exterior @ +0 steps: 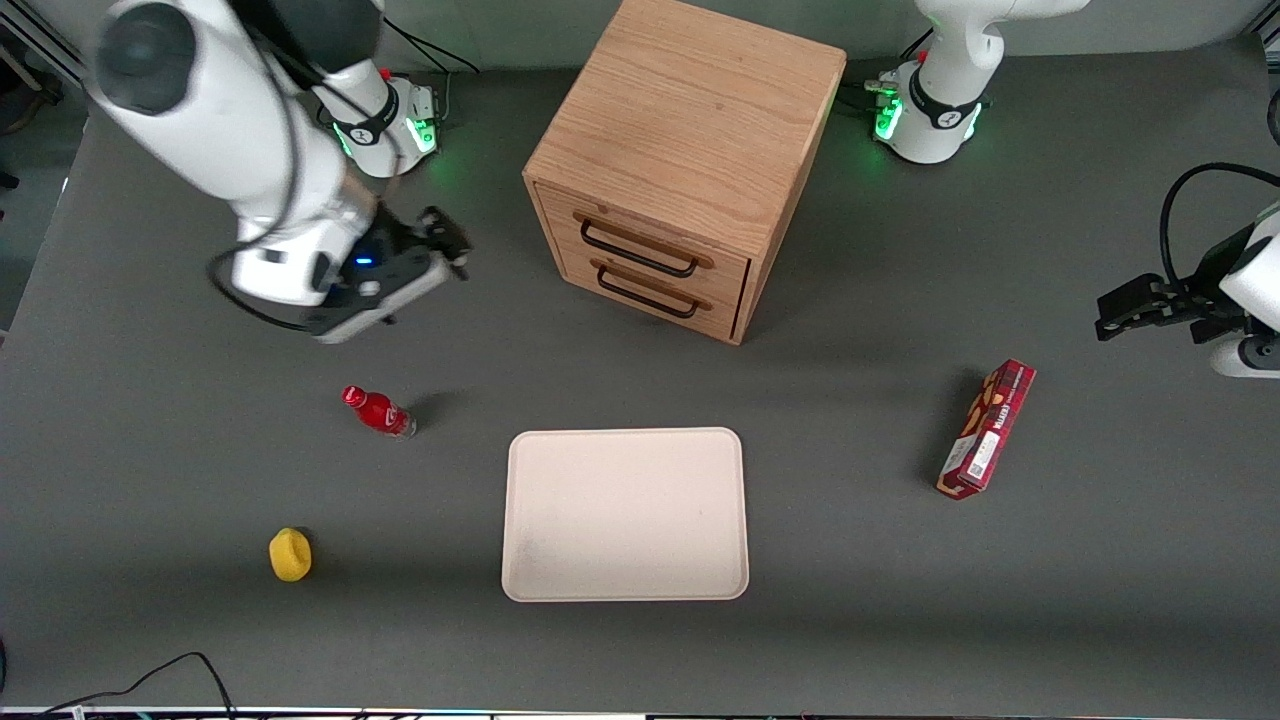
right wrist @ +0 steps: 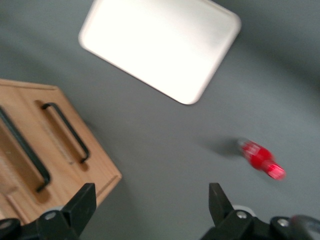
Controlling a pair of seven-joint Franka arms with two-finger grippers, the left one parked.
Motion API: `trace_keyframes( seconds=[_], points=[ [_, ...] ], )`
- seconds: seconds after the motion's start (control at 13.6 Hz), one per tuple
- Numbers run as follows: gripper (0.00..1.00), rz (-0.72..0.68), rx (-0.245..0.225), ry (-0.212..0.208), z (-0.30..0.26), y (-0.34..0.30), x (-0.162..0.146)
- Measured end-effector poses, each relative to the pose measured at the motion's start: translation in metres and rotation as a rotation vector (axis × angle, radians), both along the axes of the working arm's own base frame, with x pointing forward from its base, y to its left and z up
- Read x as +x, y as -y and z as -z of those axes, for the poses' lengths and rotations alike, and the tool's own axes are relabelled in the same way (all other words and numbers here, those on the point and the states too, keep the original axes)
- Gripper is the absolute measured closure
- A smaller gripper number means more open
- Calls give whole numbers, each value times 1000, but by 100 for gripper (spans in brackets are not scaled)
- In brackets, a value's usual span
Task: Open upper drawer
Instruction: 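Move the open right gripper to the upper drawer's black handle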
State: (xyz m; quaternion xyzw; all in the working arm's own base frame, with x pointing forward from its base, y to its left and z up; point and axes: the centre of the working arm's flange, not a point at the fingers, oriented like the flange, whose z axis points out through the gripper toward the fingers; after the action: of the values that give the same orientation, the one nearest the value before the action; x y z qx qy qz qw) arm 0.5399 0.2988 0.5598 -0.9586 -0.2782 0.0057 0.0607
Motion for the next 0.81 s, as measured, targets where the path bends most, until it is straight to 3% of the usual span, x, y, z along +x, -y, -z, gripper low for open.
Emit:
trace_keyframes(
  seconds=[0.44, 0.81],
  points=[
    [0, -393, 98, -33, 64, -93, -18],
    [0, -542, 109, -75, 91, -151, -56]
  ],
)
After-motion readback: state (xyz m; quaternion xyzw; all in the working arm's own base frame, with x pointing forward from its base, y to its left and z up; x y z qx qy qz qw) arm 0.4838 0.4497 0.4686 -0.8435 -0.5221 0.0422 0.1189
